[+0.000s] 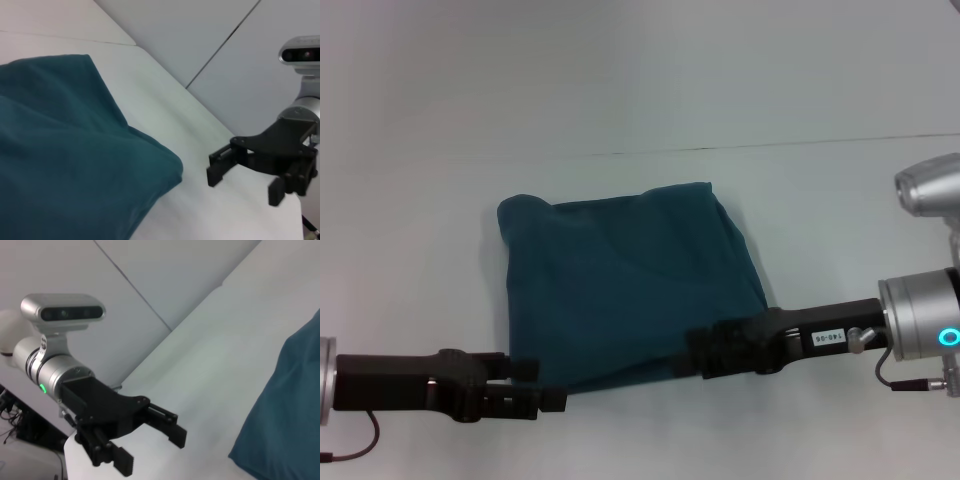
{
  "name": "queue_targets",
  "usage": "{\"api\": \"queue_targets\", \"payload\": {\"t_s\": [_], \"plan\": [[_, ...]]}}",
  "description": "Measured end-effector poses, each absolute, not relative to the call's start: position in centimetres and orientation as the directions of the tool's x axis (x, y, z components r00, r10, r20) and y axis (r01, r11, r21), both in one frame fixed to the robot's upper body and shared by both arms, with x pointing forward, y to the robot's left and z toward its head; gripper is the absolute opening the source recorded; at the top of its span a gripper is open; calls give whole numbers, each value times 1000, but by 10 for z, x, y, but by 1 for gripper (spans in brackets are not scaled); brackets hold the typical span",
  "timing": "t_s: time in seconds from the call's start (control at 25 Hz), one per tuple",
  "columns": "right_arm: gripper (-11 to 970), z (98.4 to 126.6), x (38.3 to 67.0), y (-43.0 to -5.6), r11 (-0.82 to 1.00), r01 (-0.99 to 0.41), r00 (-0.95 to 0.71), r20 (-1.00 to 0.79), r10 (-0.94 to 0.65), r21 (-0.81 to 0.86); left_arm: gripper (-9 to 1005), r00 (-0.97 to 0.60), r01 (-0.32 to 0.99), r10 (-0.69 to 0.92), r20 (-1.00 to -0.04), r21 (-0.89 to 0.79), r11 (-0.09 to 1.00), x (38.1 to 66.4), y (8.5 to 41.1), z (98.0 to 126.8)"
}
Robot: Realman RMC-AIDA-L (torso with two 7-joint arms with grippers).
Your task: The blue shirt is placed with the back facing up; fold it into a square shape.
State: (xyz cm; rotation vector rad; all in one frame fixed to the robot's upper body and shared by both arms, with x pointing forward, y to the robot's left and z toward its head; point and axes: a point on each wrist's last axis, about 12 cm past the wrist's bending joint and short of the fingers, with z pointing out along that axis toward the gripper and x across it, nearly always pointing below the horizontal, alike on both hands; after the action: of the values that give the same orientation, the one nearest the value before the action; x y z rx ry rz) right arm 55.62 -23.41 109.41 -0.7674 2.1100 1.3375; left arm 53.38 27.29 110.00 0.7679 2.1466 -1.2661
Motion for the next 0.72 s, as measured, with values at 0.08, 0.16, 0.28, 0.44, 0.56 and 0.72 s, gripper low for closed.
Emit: {"api": "queue_targets", "payload": {"t_s": [0.08,0.16,0.28,0.44,0.56,0.72], "plan": [[778,1094,556,-231,342,-705,-701,-682,-208,621,860,-700,696,202,-685,-591,407,535,273,1100],[778,1093,555,-230,335,-712,-698,-677,-234,618,860,-702,693,198,-684,-591,413,535,273,1099],[777,1091,552,-231,333,-718,-693,-674,-257,611,860,-714,680,190,-674,-603,418,536,273,1100],[777,1090,550,-235,335,-716,-696,-667,-266,613,861,-726,669,187,-662,-617,415,537,272,1101],[778,1089,548,-236,331,-715,-697,-665,-269,616,861,-730,666,188,-657,-621,413,537,271,1101],[778,1088,547,-237,332,-711,-701,-662,-266,620,861,-732,664,189,-654,-623,414,537,271,1101]]}}
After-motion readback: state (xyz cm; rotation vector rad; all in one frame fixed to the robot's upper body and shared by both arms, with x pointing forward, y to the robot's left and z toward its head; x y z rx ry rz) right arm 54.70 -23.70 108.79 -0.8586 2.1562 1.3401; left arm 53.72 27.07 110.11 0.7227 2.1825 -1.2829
